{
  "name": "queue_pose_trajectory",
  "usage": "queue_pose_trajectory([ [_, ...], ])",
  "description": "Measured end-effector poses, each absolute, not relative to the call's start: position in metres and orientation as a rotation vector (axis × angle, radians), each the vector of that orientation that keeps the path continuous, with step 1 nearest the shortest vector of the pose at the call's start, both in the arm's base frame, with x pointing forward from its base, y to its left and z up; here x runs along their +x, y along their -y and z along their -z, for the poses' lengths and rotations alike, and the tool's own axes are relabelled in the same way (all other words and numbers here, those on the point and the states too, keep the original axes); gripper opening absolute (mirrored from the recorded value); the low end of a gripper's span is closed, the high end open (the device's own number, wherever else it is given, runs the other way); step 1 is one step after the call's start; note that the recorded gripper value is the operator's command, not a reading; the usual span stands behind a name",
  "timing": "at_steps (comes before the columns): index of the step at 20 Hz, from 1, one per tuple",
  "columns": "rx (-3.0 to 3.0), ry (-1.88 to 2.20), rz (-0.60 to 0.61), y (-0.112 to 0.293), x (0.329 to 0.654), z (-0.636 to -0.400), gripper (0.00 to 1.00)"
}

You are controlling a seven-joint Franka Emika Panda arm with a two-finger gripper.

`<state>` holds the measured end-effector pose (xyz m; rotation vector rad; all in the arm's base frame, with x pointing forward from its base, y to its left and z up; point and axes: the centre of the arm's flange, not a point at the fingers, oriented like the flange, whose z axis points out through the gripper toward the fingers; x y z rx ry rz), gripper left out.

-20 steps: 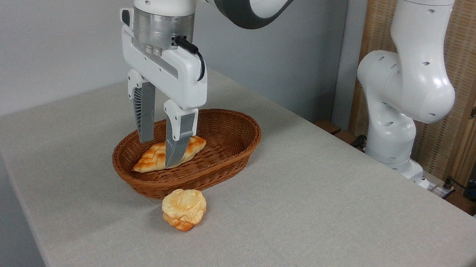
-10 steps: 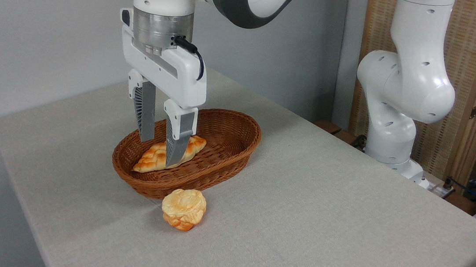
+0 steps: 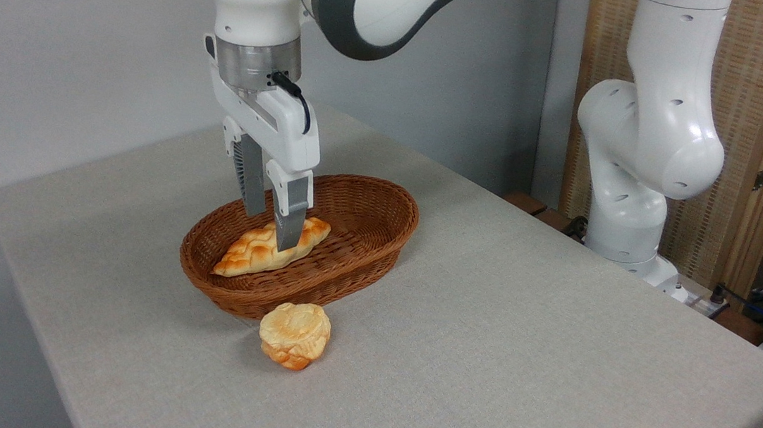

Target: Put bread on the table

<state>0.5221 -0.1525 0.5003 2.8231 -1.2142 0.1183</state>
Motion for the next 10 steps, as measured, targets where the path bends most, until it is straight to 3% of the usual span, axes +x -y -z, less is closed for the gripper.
queue_pose_trajectory([
  [10, 2.766, 1.294, 0.008, 0.198, 0.505, -0.456, 1.00],
])
